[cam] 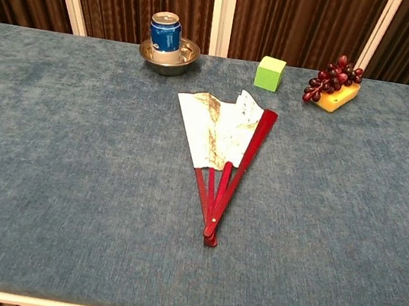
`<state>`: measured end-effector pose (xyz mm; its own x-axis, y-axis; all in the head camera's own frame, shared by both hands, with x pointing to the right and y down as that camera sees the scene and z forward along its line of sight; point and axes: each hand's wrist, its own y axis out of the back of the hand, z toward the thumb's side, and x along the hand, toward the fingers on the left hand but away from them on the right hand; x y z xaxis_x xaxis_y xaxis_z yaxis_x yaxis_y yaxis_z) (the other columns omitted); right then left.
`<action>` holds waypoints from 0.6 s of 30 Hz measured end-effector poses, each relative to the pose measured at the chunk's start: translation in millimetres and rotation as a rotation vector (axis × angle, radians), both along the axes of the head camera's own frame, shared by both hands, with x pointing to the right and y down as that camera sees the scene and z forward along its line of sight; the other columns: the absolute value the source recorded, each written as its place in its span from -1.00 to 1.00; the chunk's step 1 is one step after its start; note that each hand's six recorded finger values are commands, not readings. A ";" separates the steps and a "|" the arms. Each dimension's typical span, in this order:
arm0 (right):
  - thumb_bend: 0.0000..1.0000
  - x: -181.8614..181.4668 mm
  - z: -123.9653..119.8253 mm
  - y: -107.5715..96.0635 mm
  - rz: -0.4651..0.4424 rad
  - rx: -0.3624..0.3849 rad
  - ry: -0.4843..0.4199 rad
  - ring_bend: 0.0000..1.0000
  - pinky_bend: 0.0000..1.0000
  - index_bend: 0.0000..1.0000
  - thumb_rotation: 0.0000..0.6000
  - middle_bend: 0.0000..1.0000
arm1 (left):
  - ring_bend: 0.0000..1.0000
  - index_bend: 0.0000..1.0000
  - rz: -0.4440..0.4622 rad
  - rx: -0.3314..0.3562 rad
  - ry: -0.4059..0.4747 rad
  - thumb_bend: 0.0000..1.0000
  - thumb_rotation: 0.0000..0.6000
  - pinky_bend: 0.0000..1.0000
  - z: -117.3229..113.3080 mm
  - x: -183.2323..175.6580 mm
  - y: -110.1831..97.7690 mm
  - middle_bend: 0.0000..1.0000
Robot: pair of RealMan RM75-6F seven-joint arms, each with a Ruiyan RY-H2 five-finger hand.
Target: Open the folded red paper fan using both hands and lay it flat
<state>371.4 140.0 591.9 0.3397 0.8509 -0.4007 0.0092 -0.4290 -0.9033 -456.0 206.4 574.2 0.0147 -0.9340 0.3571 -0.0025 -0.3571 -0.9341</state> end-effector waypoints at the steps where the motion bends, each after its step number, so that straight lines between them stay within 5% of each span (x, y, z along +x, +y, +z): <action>1: -0.90 -9.5 6.1 -5.4 -0.028 -0.014 -0.008 -0.91 -0.90 -0.34 1.00 -0.43 | -0.99 -0.80 -0.002 0.000 0.001 -0.95 1.00 -0.92 -0.1 -0.1 0.0 -0.92; 8: -0.98 -94.1 63.9 -31.8 -0.196 -0.102 -0.067 -0.87 -0.89 -0.20 1.00 -0.36 | -0.99 -0.80 -0.011 -0.006 0.005 -0.95 1.00 -0.92 0.3 -1.4 0.7 -0.92; 18: -0.95 -164.6 136.3 -30.4 -0.256 -0.126 -0.050 -0.84 -0.85 -0.17 1.00 -0.36 | -0.99 -0.80 -0.018 -0.009 0.021 -0.95 1.00 -0.92 1.7 -2.3 0.0 -0.92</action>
<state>206.8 109.6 728.2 0.5585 0.6797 -0.4754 -0.0708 -0.5320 -0.8438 -458.3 206.4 576.0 0.0059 -0.9310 0.3650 -0.0282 -0.3650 -0.9306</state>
